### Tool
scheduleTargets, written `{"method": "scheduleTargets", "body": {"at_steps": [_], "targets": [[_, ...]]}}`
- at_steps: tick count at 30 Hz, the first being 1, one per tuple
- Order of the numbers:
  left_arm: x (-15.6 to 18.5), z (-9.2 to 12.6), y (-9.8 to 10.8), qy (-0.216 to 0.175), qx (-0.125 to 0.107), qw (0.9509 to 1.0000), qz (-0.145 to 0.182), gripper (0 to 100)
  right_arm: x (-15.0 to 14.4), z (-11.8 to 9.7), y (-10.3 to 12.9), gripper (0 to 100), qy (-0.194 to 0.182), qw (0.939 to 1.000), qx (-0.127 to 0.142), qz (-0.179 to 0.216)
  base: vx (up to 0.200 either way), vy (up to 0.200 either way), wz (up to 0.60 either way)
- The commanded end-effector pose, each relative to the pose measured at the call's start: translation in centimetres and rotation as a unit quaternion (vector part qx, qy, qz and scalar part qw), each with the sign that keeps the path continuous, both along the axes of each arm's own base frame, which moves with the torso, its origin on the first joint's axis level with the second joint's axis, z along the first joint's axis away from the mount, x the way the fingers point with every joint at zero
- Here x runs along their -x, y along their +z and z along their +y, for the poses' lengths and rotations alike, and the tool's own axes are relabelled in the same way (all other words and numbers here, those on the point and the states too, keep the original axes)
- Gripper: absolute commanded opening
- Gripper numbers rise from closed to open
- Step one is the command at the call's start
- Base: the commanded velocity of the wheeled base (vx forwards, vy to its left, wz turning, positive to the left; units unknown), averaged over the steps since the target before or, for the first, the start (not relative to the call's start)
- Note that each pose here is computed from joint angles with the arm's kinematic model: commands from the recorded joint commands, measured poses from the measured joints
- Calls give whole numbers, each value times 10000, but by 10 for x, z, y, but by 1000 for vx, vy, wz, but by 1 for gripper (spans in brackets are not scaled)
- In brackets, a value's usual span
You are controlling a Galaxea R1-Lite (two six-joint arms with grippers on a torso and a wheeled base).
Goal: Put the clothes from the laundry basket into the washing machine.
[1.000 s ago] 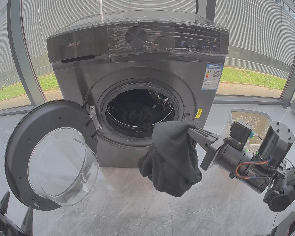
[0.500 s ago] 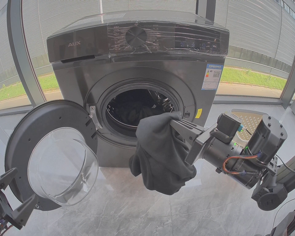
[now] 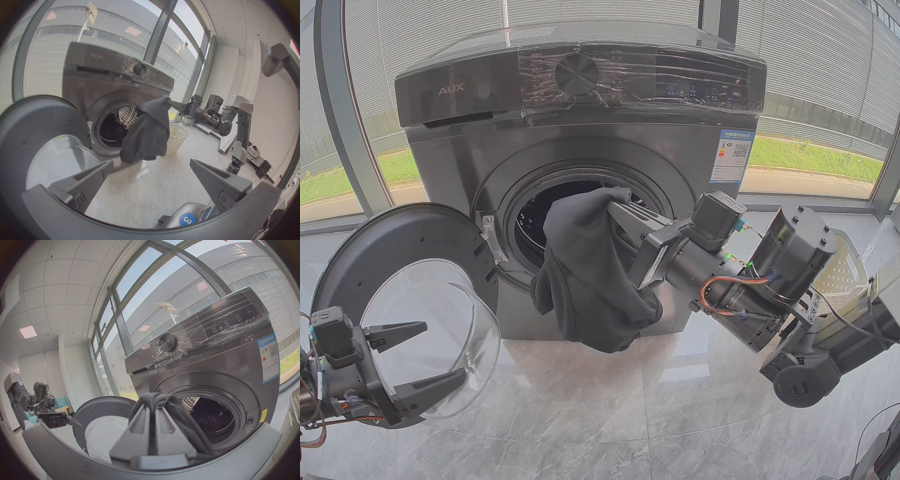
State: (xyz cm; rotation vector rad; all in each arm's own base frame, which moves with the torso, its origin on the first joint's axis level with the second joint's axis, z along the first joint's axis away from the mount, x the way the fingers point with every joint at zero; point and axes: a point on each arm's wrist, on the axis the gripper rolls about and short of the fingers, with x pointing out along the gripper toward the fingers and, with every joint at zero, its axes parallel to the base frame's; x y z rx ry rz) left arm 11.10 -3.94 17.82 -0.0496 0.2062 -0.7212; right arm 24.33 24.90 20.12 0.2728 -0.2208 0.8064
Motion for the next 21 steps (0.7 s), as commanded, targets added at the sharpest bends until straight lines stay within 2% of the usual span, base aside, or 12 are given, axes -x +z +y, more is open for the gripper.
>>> {"method": "scheduleTargets", "body": {"at_steps": [1, 4, 10, 17, 21], "targets": [[-41, -22, -26, -329, -190, 9962, 784, 100, -13, 12, -12, 0, -81, 9999, 47, 76, 0, 0, 0], [-54, -28, -35, -380, -261, 9946, 928, 100, -14, 13, -13, 0, -91, 9999, 50, 72, 0, 0, 0], [-75, -41, -42, -425, -278, 9940, 968, 100, -17, 15, -14, 0, -106, 9999, 54, 79, 0, 0, 0], [-86, -56, -59, -638, -412, 9885, 1309, 100, -20, 13, -16, 0, -169, 9998, 69, 86, 0, 0, 0], [-90, -64, -60, -732, -409, 9873, 1352, 100, -21, 13, -14, 0, -177, 9998, 47, 65, 0, 0, 0]]}}
